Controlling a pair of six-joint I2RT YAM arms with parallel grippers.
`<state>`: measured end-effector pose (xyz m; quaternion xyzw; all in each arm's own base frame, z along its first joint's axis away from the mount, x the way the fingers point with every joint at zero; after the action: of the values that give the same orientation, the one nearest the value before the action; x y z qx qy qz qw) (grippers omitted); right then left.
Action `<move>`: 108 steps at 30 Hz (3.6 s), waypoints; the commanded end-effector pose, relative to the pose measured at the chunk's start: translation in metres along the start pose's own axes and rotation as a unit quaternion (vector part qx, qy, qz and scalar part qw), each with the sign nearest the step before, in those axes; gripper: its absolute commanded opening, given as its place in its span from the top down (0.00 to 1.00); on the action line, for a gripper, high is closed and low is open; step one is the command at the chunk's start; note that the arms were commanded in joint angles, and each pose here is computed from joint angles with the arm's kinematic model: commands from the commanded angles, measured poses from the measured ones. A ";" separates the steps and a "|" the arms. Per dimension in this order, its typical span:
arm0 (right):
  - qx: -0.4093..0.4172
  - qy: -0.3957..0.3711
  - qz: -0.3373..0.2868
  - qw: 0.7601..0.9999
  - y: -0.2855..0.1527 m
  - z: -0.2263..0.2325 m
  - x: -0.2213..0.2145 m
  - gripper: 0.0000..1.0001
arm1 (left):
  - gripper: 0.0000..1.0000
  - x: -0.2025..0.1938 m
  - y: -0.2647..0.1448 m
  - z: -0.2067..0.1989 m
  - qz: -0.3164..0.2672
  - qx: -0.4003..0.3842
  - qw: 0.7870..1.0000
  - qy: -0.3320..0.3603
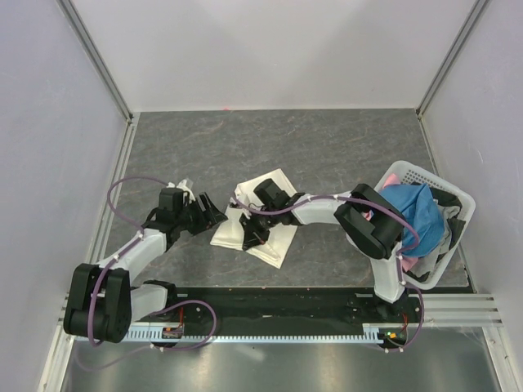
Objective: Fold the napkin, place the utensils inside, and roll it up
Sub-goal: Roll the napkin with the utensil
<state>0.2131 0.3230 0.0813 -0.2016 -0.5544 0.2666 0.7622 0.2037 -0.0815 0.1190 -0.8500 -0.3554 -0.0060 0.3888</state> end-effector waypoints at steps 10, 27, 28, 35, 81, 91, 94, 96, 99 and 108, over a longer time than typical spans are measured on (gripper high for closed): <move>0.118 0.171 -0.079 0.975 -0.005 -0.038 -0.032 1.00 | 0.27 -0.011 -0.003 0.016 -0.012 0.025 1.000 -0.011; 0.084 0.171 -0.074 0.979 -0.009 -0.046 -0.031 1.00 | 0.78 -0.020 0.018 0.015 0.063 -0.033 0.996 -0.062; 0.077 0.167 -0.074 0.980 -0.011 -0.047 -0.028 1.00 | 0.90 -0.019 0.018 0.012 0.068 -0.039 0.995 -0.062; -0.028 0.086 -0.068 0.994 -0.037 -0.028 0.010 0.68 | 0.98 -0.013 0.016 0.003 0.097 -0.020 0.991 -0.086; -0.345 -0.228 0.091 0.906 0.031 0.051 0.003 0.85 | 0.62 0.005 0.012 0.005 0.145 -0.064 0.980 -0.122; -0.050 -0.016 0.021 0.998 0.001 0.009 0.028 1.00 | 0.31 0.021 0.000 0.008 -0.015 -0.022 0.998 -0.053; 0.039 0.054 -0.002 0.998 -0.004 -0.004 0.029 1.00 | 0.30 0.022 -0.007 0.007 -0.059 -0.034 0.997 -0.022; 0.080 0.096 -0.010 0.992 -0.001 -0.013 0.027 1.00 | 0.30 0.019 -0.013 0.007 -0.078 -0.050 0.996 -0.001; 0.127 0.146 -0.022 0.981 -0.001 -0.026 0.022 1.00 | 0.30 0.013 -0.016 0.005 -0.091 -0.089 0.991 0.037; 0.159 0.262 -0.028 0.952 0.001 -0.065 -0.006 1.00 | 0.30 -0.006 -0.011 -0.007 -0.094 -0.149 0.972 0.158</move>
<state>0.2677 0.3223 0.0631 -0.1499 -0.3492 0.2626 0.8869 0.1863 -0.0804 0.1210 -0.8671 -0.3703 -0.1204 0.3105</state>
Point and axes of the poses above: each gripper's point midway between its finger pads, its own y axis out along the fingers, its own z axis along the line the jaws close on, x = y × z, the point moved 10 cm from there along -y, back along the fingers, and after that the axes turned 14 degrees about -y, right-handed, at the moved point
